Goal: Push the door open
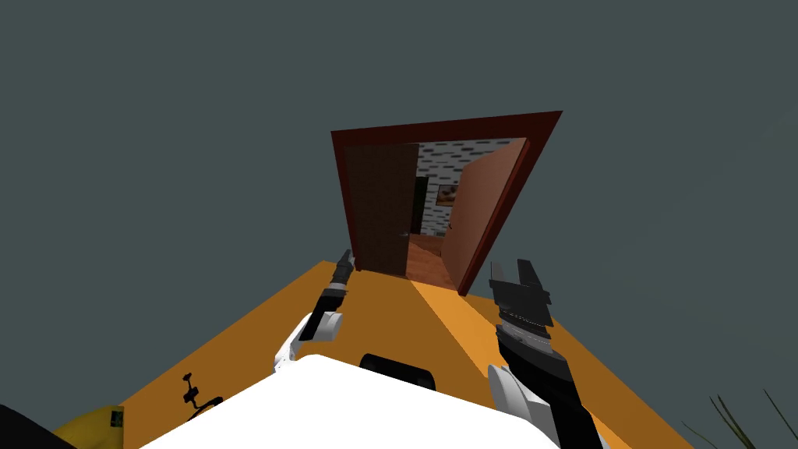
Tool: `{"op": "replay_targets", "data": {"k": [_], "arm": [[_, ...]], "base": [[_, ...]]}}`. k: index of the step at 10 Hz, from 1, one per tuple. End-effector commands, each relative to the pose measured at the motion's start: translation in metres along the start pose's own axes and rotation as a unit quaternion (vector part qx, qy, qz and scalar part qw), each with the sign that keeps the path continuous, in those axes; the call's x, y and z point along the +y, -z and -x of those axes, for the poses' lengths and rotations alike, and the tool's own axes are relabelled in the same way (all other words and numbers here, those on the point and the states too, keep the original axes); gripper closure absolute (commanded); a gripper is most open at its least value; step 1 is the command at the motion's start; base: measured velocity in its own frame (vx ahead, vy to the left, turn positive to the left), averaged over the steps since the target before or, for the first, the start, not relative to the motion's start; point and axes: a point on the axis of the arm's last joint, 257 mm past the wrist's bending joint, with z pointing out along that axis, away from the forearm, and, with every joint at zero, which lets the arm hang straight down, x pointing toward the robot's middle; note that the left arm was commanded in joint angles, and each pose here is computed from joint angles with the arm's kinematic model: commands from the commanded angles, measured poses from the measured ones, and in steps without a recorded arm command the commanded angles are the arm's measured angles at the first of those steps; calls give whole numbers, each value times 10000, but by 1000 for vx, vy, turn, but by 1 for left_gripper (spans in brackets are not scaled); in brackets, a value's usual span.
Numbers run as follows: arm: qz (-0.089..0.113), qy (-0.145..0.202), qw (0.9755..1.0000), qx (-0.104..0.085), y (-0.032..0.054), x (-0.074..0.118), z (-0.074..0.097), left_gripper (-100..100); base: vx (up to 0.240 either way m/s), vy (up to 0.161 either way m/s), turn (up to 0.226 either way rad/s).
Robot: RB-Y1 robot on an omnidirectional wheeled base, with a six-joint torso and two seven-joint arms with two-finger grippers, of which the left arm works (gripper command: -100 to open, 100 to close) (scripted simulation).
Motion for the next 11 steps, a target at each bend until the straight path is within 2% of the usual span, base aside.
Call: {"op": "replay_targets", "data": {"k": [1, 6, 11], "arm": [[47, 9, 10000, 0, 0, 75, 11, -100], [272, 79, 9996, 1, -8, 442, -24, -100], [524, 134, 9985, -6, 24, 786, -57, -100]], "base": [[59, -13, -16], [89, -19, -60], [82, -14, -50]]}}
